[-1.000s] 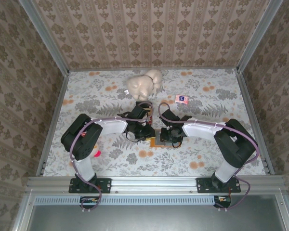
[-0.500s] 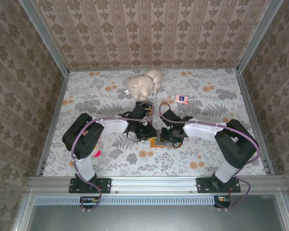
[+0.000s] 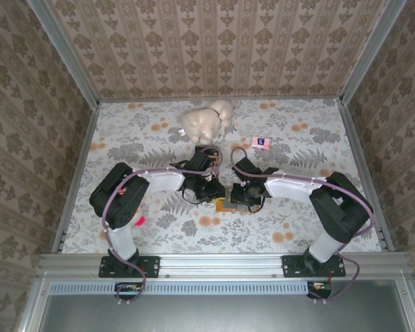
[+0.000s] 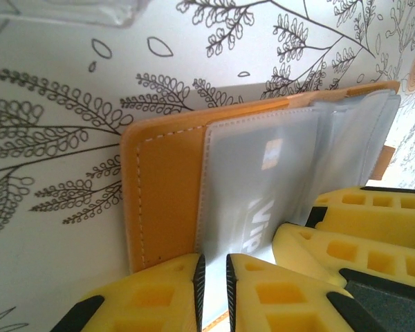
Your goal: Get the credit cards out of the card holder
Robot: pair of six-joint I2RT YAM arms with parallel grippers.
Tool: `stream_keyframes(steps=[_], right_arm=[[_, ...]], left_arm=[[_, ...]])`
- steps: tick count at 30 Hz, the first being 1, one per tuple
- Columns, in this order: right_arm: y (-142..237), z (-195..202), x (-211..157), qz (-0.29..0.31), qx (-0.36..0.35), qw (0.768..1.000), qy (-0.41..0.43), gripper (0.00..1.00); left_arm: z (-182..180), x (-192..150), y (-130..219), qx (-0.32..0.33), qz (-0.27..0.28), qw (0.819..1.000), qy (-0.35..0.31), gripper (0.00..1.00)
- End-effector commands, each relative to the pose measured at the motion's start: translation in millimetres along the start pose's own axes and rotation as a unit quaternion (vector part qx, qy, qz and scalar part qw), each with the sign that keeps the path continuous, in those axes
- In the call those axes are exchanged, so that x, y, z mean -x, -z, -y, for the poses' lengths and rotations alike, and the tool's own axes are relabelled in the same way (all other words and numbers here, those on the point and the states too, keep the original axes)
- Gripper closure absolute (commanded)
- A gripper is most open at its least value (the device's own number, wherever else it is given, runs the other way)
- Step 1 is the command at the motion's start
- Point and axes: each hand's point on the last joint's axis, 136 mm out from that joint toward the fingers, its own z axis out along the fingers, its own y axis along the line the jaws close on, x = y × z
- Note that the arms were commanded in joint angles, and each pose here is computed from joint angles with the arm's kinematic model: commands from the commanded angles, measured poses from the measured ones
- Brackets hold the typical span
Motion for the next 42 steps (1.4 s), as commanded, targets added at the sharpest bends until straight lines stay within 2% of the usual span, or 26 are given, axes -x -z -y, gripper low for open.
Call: stream_keyframes(steps=[1, 17, 29, 36, 42], right_arm=[[-21.4, 37.4, -21.7, -0.036, -0.071, 0.997, -0.013, 0.73], [-24.6, 36.9, -22.4, -0.040, -0.071, 0.997, -0.009, 0.73], [-23.7, 32.1, -22.3, -0.039, -0.056, 0.998, -0.009, 0.72], [-9.8, 19.0, -14.3, -0.020, -0.030, 0.999, -0.002, 0.69], [19.1, 2.8, -4.4, 0.013, 0.008, 1.000, -0.003, 0.64]], left_arm=[[-10.0, 0.7, 2.7, 0.038, 0.002, 0.999, -0.012, 0.79], [-5.6, -1.6, -11.4, 0.035, -0.017, 0.999, -0.020, 0.79], [21.5, -1.4, -7.2, -0.037, -0.020, 0.999, -0.033, 0.84], [20.0, -0.6, -2.8, -0.037, -0.013, 0.999, -0.034, 0.93], [14.9, 1.3, 14.9, -0.018, 0.005, 0.999, -0.041, 1.00]])
